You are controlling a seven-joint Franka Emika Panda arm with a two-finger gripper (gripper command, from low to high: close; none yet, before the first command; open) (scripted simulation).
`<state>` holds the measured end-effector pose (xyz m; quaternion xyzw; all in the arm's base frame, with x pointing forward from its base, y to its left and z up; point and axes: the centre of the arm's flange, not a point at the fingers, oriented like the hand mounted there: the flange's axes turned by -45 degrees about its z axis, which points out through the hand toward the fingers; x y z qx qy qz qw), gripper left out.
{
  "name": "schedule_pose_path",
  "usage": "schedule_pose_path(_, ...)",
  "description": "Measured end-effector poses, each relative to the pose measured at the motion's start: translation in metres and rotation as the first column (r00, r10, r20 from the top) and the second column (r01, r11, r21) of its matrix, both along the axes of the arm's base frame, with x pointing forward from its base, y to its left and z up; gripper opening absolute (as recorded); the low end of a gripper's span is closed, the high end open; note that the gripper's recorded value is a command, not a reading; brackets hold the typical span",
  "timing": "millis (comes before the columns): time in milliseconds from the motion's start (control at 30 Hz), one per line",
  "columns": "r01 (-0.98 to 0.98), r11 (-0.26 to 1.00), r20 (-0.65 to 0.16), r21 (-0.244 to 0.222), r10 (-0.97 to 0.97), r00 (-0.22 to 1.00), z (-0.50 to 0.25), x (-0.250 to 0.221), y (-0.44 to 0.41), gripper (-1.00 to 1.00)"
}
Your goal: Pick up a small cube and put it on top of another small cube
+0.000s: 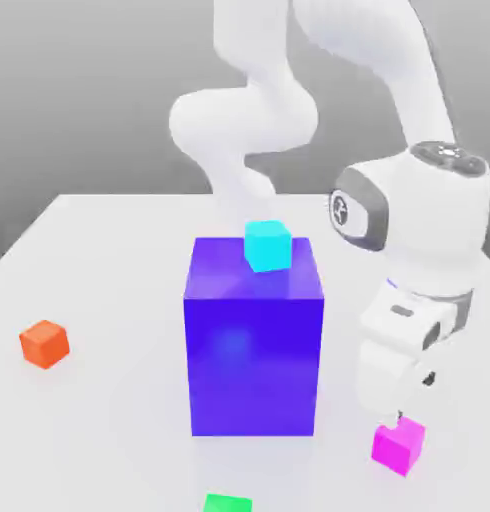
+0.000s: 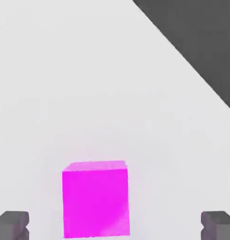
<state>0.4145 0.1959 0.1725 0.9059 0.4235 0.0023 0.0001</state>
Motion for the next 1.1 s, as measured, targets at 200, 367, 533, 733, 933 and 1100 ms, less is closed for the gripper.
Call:
schedule_pose_path(200,-0.005,1.000,-0.004,-0.002,0.005,1.000,-0.044,-0.002,0.000,-1.00)
schedule_pose_path(367,-0.004,1.000,-0.005,-0.003,0.004,1.000,-0.043,-0.002,0.000,-1.00)
schedule_pose_path(533,-0.004,1.000,-0.004,-0.002,0.004,1.000,0.010,-0.002,0.000,-1.00)
schedule_pose_path(733,0.382,0.924,-0.006,-0.005,-0.382,0.924,0.050,0.088,-0.130,-1.00)
schedule_pose_path(933,0.567,0.824,-0.005,-0.002,-0.567,0.824,0.014,0.120,-0.213,1.00)
schedule_pose_path(1100,0.567,0.824,-0.005,-0.002,-0.567,0.824,0.014,0.120,-0.213,1.00)
